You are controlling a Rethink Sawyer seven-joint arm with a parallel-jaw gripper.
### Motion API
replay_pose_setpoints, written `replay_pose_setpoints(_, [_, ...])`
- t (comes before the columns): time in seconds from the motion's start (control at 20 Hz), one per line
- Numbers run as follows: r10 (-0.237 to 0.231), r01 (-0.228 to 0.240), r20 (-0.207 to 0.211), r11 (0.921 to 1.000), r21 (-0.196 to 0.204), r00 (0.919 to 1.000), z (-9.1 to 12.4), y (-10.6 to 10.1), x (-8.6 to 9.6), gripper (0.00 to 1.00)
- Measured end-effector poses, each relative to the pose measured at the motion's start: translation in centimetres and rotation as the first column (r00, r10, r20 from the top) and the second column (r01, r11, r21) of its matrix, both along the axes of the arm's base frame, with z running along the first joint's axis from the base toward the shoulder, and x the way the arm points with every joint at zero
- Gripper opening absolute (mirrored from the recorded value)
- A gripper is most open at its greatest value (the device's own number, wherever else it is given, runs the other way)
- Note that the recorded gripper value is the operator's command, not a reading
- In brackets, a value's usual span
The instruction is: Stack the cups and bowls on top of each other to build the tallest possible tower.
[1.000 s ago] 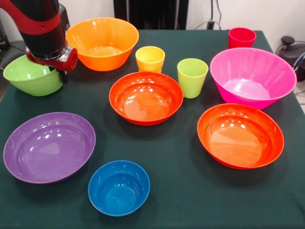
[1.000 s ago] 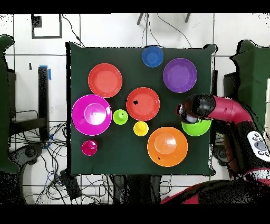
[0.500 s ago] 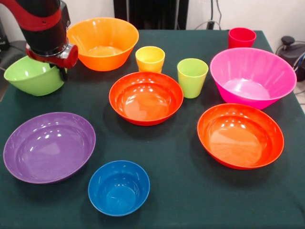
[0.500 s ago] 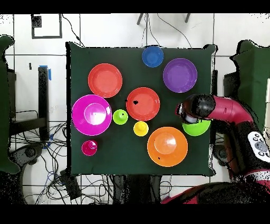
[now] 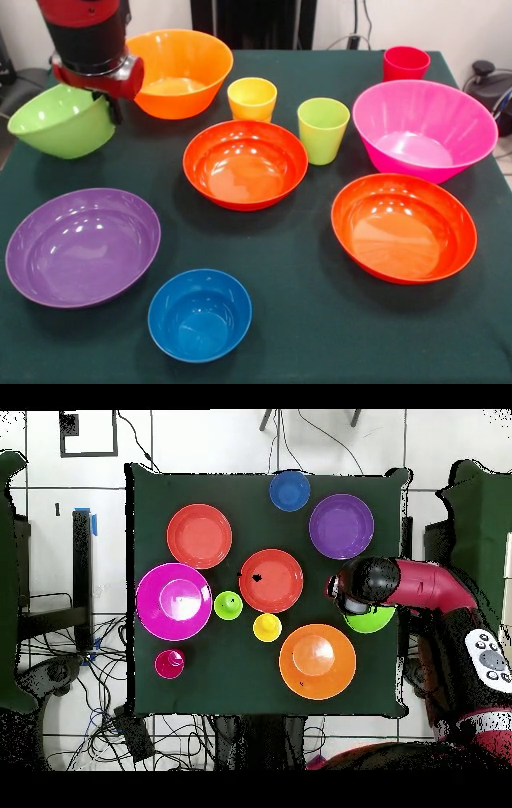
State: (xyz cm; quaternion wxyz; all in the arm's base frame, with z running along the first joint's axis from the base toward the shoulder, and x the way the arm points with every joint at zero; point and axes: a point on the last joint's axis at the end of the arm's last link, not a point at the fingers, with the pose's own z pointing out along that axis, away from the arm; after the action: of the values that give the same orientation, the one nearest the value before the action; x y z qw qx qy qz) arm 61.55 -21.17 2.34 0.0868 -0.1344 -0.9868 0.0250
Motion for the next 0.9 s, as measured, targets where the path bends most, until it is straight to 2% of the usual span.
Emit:
replay_pose_setpoints(0.4, [0.03,-0.03,0.001,0.9996,-0.001,0.9996,3.6,3.5,2.2,0.0])
replay_pose_setpoints(0.9, [0.062,-0.062,-0.015,0.998,-0.013,0.998,6.6,6.2,3.3,0.0])
